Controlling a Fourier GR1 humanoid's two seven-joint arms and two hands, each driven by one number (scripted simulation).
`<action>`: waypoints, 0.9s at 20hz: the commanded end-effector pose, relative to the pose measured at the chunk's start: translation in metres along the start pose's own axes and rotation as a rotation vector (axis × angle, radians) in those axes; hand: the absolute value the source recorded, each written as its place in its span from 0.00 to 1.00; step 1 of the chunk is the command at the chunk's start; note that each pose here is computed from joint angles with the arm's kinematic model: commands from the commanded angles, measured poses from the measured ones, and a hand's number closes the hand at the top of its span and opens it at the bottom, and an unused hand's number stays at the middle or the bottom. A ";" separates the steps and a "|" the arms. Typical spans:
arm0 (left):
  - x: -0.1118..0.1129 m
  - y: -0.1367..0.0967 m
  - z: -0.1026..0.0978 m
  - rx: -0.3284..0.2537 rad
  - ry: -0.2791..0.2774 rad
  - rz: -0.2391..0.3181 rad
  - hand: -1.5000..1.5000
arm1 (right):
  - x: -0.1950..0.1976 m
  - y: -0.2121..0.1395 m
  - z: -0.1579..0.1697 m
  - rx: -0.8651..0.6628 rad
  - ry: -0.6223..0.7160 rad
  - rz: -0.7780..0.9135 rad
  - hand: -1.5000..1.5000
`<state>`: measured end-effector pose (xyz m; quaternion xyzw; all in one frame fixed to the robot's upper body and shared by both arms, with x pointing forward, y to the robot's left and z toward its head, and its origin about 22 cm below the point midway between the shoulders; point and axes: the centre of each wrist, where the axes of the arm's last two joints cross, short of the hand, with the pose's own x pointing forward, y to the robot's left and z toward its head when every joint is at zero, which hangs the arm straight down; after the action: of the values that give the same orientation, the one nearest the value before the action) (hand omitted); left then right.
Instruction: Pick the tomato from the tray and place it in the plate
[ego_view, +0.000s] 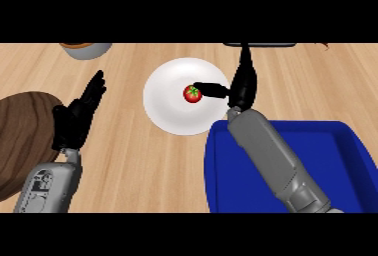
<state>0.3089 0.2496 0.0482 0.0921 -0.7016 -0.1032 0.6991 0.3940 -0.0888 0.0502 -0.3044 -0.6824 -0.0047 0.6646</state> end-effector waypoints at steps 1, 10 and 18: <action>-0.012 0.013 -0.004 0.031 0.018 -0.003 0.50 | -0.030 -0.037 0.000 -0.046 0.009 -0.053 0.00; -0.021 0.011 0.013 0.020 0.020 -0.002 0.50 | -0.070 -0.117 0.023 -0.015 0.013 -0.041 0.00; -0.010 0.004 0.007 0.015 -0.006 0.005 0.50 | -0.104 -0.169 0.022 -0.032 0.007 -0.068 0.00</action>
<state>0.3026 0.2569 0.0427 0.0978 -0.7005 -0.0986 0.7000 0.3122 -0.2384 0.0261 -0.2936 -0.6877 -0.0354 0.6631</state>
